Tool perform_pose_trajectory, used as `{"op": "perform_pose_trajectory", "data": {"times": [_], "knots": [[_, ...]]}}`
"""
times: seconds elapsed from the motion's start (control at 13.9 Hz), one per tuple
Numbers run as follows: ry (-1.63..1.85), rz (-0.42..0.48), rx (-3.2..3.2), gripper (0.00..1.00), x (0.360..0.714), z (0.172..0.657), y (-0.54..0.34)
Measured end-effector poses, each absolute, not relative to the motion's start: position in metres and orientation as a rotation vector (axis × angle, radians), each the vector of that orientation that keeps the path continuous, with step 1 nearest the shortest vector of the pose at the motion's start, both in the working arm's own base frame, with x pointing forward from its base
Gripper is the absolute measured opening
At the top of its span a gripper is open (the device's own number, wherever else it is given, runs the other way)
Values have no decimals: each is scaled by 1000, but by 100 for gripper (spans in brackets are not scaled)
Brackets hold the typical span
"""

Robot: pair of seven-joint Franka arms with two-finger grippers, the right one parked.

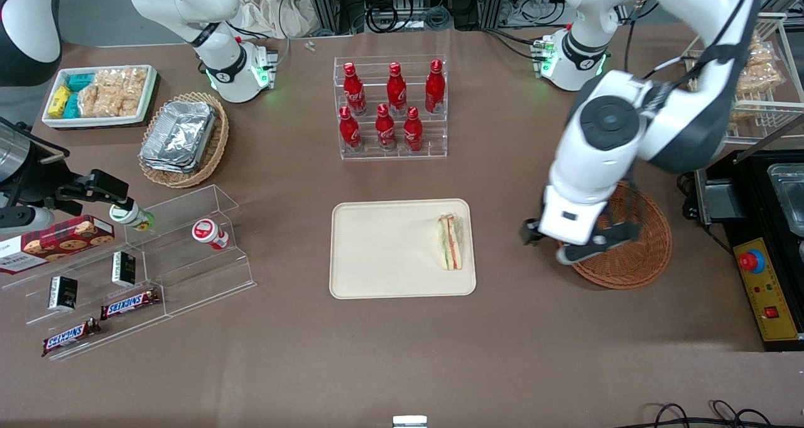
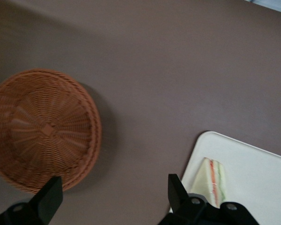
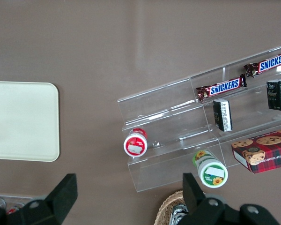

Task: Place sandwich from basket to tray

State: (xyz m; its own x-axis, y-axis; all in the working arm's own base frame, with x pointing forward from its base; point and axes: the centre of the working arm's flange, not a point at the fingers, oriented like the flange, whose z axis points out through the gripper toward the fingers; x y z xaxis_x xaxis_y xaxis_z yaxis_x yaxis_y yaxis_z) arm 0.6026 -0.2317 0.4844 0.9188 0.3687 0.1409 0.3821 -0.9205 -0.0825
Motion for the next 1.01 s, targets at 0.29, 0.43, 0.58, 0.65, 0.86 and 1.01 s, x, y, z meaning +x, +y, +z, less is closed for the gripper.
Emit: {"op": "perform_pose_trajectory", "data": {"times": [0.29,0.43,0.58,0.65,0.86,1.01], "knots": [[-691,-184,-2928,100,595,530,-196],[-693,-127,-2983,100,600,545,-156],[-724,-93,-3027,100,606,555,-107],[-723,-87,-3036,100,607,557,-90],[-631,-79,-3061,100,607,558,-84],[-533,-81,-3067,100,603,560,-79]]}}
